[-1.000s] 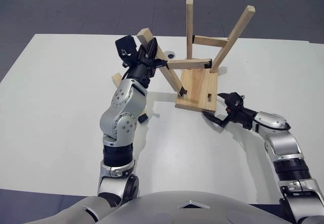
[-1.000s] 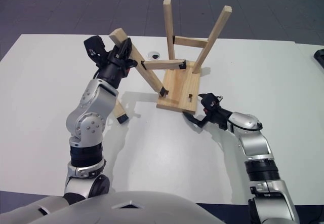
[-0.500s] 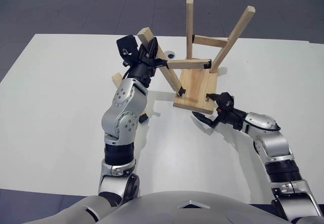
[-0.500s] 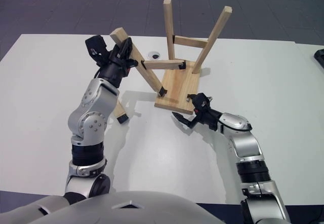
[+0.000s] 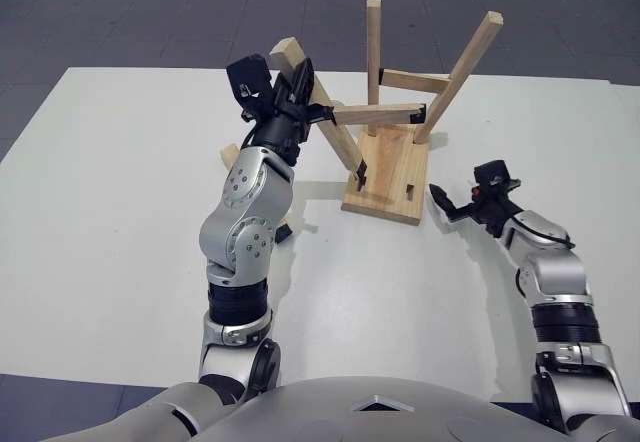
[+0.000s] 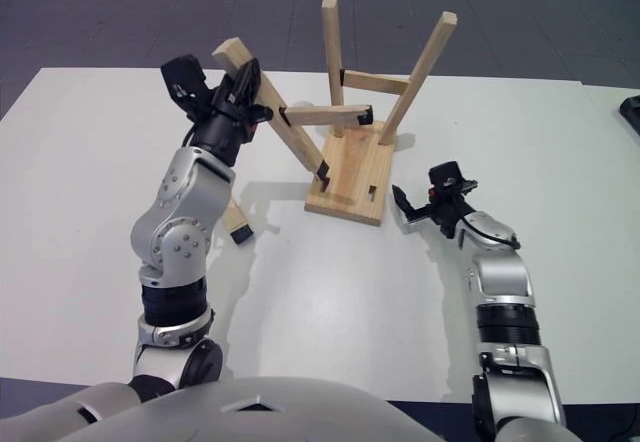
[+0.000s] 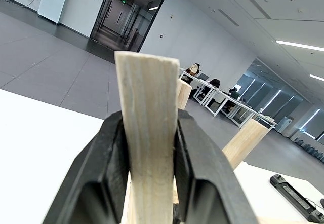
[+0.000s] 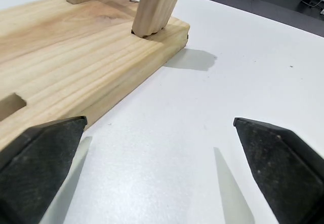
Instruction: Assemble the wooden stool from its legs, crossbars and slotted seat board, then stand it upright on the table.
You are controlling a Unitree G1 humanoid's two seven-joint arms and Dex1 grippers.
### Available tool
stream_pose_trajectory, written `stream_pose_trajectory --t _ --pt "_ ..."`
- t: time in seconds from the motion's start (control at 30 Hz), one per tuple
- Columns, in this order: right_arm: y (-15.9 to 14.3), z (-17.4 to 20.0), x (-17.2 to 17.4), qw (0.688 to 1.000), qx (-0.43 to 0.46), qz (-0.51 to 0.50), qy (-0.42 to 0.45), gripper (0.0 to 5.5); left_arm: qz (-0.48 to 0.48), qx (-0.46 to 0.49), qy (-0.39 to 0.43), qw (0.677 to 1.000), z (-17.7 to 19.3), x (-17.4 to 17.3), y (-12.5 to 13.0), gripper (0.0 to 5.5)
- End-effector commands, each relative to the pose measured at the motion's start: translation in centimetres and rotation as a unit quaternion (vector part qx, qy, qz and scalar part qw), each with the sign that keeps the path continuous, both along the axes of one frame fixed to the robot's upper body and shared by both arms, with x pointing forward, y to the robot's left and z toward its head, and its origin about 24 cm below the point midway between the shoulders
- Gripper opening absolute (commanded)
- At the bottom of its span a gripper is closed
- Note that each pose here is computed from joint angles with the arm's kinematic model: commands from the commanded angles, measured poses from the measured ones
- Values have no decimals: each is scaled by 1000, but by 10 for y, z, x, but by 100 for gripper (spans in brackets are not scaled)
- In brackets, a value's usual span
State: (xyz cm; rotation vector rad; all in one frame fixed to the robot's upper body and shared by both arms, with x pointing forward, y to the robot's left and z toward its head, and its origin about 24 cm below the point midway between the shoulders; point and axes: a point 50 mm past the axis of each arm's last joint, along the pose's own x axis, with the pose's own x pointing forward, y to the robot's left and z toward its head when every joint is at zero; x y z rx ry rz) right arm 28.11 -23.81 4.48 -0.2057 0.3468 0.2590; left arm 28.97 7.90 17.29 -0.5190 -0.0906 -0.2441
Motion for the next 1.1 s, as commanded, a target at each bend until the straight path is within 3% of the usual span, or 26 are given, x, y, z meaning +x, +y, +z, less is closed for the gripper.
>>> stream_pose_trajectory --t 0.03,0.43,1.1 --pt "-1 -3 1 1000 -14 -19 -4 540 -6 -6 8 1000 -6 -1 -5 104" --pt "15 -8 -3 1000 -12 23 13 540 -6 -8 20 1000 -14 -3 -9 104" --pt "10 -5 0 1000 -21 10 13 540 -1 13 62 998 -35 -10 1 104"
